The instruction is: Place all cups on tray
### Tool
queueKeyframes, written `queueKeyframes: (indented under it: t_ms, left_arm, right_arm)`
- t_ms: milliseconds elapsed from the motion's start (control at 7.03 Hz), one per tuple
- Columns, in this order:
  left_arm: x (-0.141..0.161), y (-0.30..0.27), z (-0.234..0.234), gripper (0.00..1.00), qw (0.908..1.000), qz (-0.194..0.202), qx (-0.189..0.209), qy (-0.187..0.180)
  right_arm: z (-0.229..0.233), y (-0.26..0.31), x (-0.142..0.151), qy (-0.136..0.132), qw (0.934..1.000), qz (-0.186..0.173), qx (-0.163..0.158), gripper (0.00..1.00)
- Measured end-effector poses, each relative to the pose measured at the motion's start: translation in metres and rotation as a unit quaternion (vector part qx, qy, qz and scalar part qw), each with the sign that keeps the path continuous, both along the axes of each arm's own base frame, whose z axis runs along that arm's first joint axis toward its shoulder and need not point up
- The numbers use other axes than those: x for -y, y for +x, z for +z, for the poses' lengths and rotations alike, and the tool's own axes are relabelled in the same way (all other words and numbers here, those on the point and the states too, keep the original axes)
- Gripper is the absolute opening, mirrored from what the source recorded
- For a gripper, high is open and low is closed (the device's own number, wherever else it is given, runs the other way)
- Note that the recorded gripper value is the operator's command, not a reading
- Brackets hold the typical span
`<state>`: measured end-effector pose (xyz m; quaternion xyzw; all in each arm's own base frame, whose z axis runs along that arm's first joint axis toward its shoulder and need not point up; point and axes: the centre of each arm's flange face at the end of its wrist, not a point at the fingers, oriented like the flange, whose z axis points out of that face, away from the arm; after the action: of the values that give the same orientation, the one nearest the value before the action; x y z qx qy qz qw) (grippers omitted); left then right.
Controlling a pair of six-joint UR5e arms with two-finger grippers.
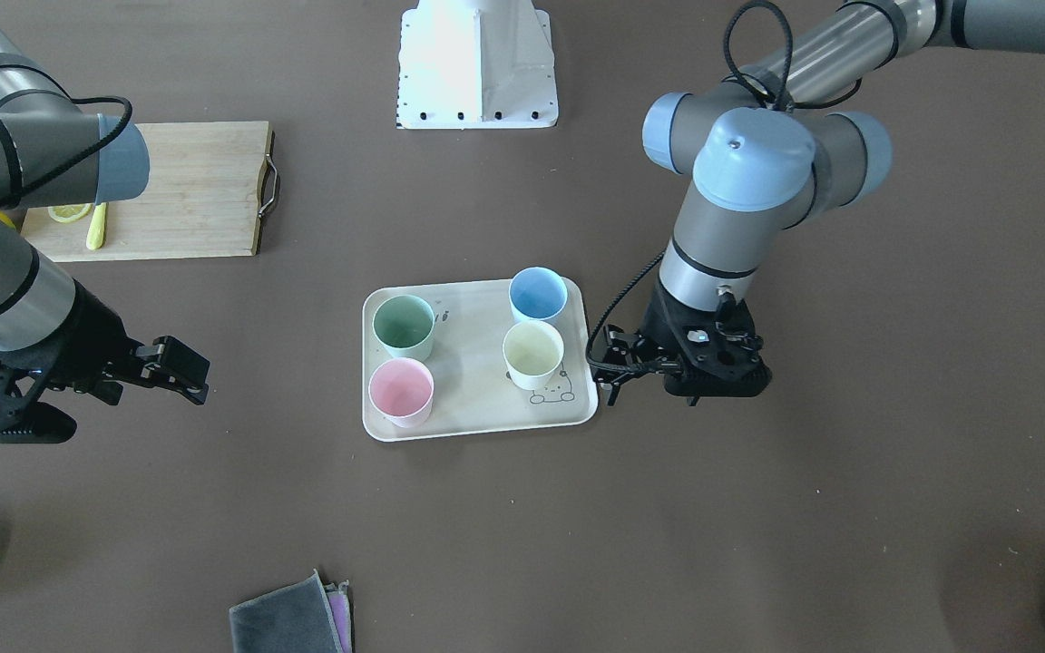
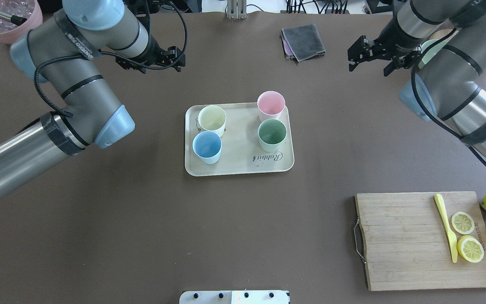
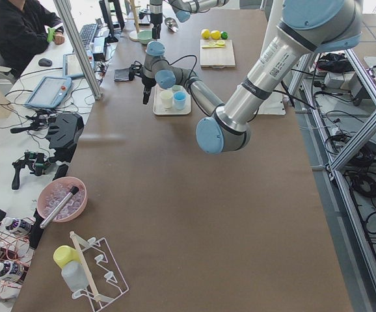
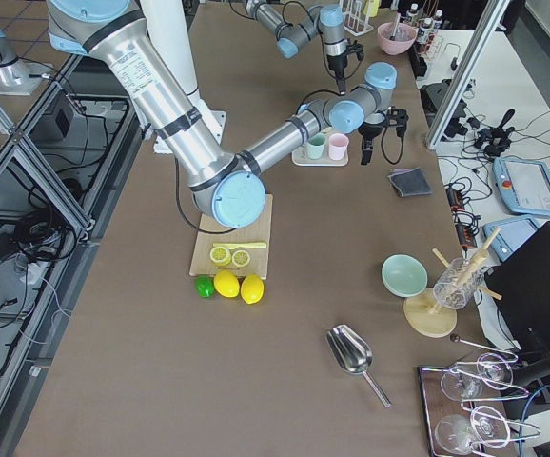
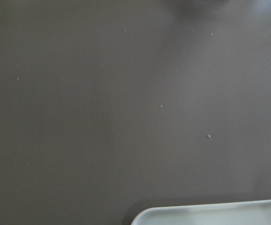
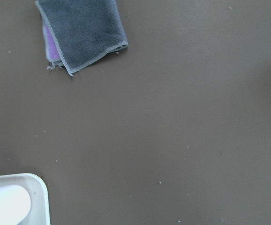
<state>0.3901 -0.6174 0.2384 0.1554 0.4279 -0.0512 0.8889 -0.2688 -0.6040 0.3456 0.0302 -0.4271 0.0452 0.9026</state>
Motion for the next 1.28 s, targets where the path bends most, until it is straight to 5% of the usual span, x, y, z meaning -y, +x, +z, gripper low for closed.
queueKeyframes:
  t_ms: [427, 995, 1280]
  left_arm:
    - [-0.026, -0.118, 0.053, 0.97, 0.9982, 0.023, 0.016, 0.054]
    - [-0.063, -0.216, 0.146, 0.97, 0.9981, -0.014, 0.026, 0.053]
    - [-0.077, -0.258, 0.191, 0.98, 0.9958, -0.01, 0.051, 0.075]
  right_arm:
    - [0.048, 0.081, -0.045, 0.015, 0.9992, 0.032, -0.02, 1.0]
    - [0.064, 0.113, -0.039, 0.038, 0.9967, 0.065, -0.03, 1.0]
    - [0.077, 0.15, -0.026, 0.055, 0.9967, 0.045, -0.04, 1.0]
